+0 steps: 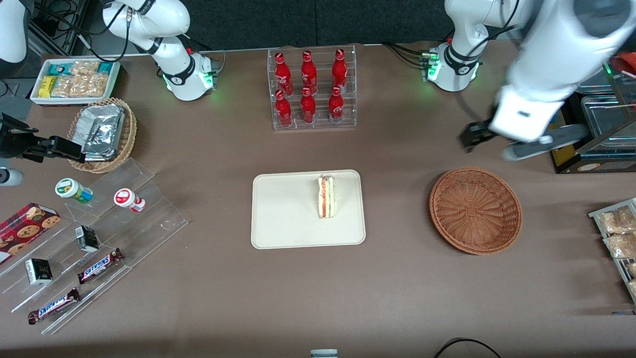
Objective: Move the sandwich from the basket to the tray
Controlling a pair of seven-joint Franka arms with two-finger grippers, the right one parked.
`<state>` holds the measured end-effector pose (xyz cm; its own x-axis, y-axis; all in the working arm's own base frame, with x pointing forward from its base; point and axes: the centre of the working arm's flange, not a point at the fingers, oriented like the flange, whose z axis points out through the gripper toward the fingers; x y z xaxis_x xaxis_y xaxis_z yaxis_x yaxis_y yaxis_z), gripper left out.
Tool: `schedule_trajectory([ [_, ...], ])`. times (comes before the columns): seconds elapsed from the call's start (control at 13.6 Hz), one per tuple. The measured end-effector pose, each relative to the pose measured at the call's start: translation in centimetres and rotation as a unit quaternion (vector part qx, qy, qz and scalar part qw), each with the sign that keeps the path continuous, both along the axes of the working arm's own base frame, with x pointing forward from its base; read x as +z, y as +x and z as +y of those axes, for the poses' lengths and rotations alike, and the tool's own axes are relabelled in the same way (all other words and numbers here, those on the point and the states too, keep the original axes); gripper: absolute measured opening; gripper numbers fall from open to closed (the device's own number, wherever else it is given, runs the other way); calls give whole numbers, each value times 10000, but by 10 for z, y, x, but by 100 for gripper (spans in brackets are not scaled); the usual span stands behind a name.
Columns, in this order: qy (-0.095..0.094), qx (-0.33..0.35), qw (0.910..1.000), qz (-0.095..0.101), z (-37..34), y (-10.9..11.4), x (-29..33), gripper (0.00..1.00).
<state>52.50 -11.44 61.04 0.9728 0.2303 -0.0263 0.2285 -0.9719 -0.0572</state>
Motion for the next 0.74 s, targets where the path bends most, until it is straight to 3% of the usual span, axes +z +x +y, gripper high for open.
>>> schedule_trajectory([
  [0.37, -343, -345, 9986, 204, 120, -13, 12, 100],
  [0.74, -443, -311, 9982, 245, 134, -12, 9, 100],
])
